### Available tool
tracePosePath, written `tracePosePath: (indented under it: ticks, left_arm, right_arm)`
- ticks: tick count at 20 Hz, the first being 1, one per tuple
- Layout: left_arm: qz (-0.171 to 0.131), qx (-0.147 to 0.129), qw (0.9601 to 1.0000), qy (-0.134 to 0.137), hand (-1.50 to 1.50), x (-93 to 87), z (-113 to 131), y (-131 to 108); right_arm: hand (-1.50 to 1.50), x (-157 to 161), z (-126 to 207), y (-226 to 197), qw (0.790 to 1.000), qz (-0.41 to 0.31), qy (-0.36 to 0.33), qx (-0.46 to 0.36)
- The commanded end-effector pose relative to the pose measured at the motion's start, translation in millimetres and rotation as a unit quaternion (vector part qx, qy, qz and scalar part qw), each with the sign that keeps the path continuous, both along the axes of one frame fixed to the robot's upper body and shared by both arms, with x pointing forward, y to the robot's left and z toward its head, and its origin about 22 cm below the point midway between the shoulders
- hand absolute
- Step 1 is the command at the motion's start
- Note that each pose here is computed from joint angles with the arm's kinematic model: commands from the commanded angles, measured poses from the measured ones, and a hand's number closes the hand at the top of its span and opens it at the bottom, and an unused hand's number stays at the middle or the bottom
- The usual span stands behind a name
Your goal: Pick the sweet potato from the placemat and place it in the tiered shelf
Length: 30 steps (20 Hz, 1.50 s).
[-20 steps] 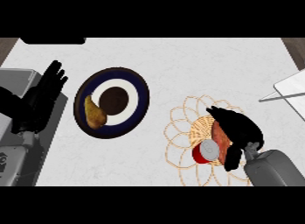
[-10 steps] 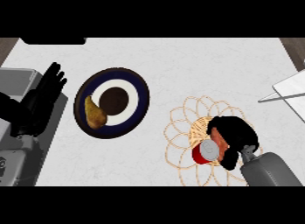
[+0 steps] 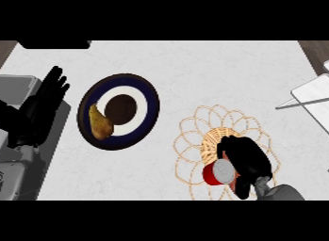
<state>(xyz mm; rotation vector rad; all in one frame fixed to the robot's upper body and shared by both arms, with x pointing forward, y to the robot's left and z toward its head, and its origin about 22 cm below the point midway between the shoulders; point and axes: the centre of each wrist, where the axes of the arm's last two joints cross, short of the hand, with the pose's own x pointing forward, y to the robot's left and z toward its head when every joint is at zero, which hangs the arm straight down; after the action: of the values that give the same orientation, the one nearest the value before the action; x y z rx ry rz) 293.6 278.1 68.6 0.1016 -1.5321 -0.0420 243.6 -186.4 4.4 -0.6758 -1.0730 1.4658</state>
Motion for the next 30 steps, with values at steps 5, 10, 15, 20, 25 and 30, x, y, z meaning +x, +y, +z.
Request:
tracePosePath:
  ticks: [5, 10, 15, 20, 25, 30]
  left_arm:
    - [-0.001, 0.0, 1.0, 0.002, 0.0, -6.5, 3.4, 16.2]
    - [0.02, 0.001, 0.9998, 0.002, 0.0, -1.5, -1.4, 14.1]
    - [0.009, -0.001, 0.9999, 0.005, 0.0, -3.7, -6.7, 7.0]
    - [0.004, -0.004, 1.0, 0.007, 0.0, -0.7, -12.7, -0.2]
    - [0.006, -0.001, 1.0, -0.001, 0.0, 6.4, 6.1, 1.8]
    - [0.002, -0.005, 1.0, -0.003, 0.0, 2.6, 1.3, 3.0]
  right_arm:
    - [1.5, -127.0, 15.2, 42.5, 0.995, 0.002, -0.038, 0.088]
    - [1.5, -144.6, 63.4, 52.9, 0.962, -0.03, -0.107, 0.249]
    - [1.5, -160.9, 122.9, 34.4, 0.921, -0.076, -0.21, 0.319]
    - [1.5, -178.5, 170.0, 14.4, 0.893, -0.114, -0.263, 0.348]
    - [1.5, -173.0, 185.8, 0.1, 0.887, -0.144, -0.3, 0.321]
    - [1.5, -159.1, 193.1, -18.2, 0.882, -0.178, -0.341, 0.272]
